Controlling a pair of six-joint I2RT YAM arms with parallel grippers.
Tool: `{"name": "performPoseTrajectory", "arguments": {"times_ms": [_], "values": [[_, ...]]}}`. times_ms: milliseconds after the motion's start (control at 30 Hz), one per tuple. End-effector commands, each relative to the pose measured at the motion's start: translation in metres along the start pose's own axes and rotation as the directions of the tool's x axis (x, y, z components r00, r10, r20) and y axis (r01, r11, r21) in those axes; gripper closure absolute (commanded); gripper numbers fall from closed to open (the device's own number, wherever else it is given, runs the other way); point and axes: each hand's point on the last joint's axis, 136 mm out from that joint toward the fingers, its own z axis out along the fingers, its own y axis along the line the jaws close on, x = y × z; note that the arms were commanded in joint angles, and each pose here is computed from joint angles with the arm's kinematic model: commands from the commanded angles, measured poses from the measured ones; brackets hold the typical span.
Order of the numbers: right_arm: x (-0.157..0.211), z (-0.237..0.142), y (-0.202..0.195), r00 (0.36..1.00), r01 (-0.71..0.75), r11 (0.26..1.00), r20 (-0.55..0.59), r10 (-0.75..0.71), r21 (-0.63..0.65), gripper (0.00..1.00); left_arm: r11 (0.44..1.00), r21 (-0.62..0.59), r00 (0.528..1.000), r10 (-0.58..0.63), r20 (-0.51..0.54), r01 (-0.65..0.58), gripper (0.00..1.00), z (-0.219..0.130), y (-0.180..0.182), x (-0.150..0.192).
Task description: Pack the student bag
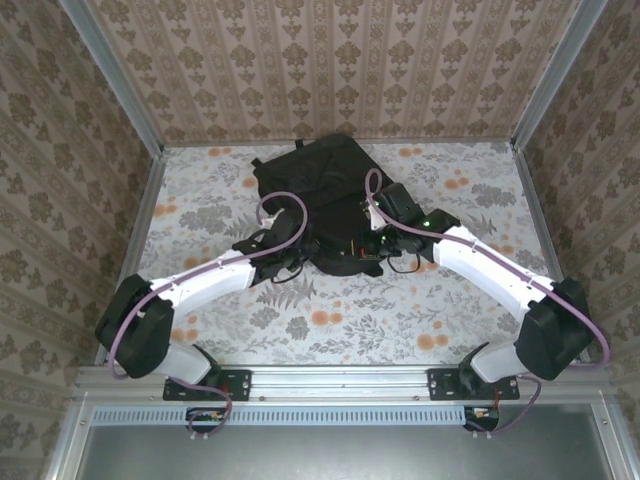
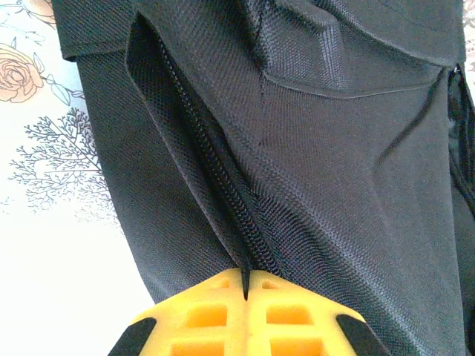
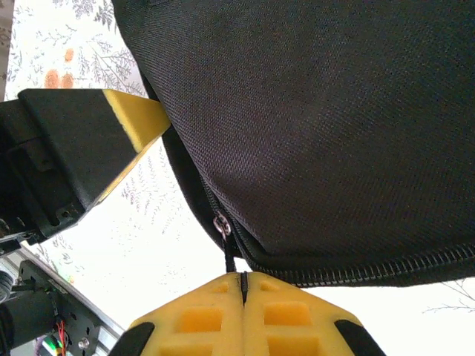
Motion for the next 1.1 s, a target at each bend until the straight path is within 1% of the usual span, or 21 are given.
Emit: {"name": "performPoseTrajectory", "arguments": {"times_ms": [0, 100, 167, 333, 433, 567, 700, 800, 867, 900, 933, 1067], "values": [[0.002, -0.021, -0.011, 0.999, -0.024, 0.999, 0.03, 0.023, 0.045, 1.0, 0.994, -0.108, 0.997, 0.013, 0.077, -0.004, 1.0, -0.009, 0.033, -0.022], [0.001, -0.02, -0.01, 0.999, -0.014, 0.999, 0.031, 0.012, 0.043, 1.0, 0.996, -0.085, 0.998, 0.01, 0.061, -0.005, 1.0, -0.014, 0.029, -0.024], [0.003, -0.016, -0.007, 1.0, -0.012, 1.0, 0.01, 0.012, 0.029, 1.0, 0.998, -0.052, 0.999, 0.035, 0.033, -0.033, 1.0, -0.017, 0.016, -0.023], [0.007, 0.006, 0.002, 0.999, -0.009, 1.0, -0.04, 0.01, 0.026, 1.0, 0.997, 0.015, 0.992, 0.071, -0.1, -0.07, 1.0, -0.026, -0.015, -0.009], [0.009, 0.017, 0.006, 0.998, -0.008, 0.999, -0.056, 0.011, 0.048, 1.0, 0.993, 0.016, 0.98, 0.114, -0.164, -0.113, 1.0, -0.036, -0.029, -0.005], [0.017, 0.031, 0.006, 0.997, -0.036, 0.998, -0.073, 0.04, 0.058, 1.0, 0.984, 0.006, 0.967, 0.178, -0.18, -0.18, 1.0, -0.054, -0.038, -0.01], [0.031, 0.045, 0.003, 0.99, -0.082, 0.995, -0.107, 0.088, 0.054, 1.0, 0.985, 0.02, 0.967, 0.174, -0.188, -0.173, 1.0, -0.056, -0.032, -0.009], [0.033, 0.057, -0.001, 0.984, -0.13, 0.989, -0.118, 0.137, 0.064, 1.0, 0.986, 0.026, 0.96, 0.168, -0.226, -0.167, 1.0, -0.05, -0.026, 0.002], [0.03, 0.061, 0.0, 0.978, -0.152, 0.985, -0.13, 0.161, 0.077, 1.0, 0.984, 0.011, 0.956, 0.174, -0.238, -0.176, 1.0, -0.045, -0.017, 0.007], [0.032, 0.06, 0.0, 0.973, -0.161, 0.983, -0.149, 0.174, 0.092, 1.0, 0.983, -0.006, 0.955, 0.176, -0.238, -0.183, 1.0, -0.044, -0.011, 0.008], [0.027, 0.057, 0.003, 0.974, -0.162, 0.983, -0.145, 0.174, 0.09, 1.0, 0.982, -0.022, 0.956, 0.177, -0.233, -0.187, 1.0, -0.042, -0.004, 0.008], [0.004, 0.032, 0.016, 0.989, -0.125, 0.989, -0.071, 0.131, 0.078, 1.0, 0.98, -0.059, 0.96, 0.172, -0.221, -0.189, 1.0, -0.041, 0.014, 0.006]]}}
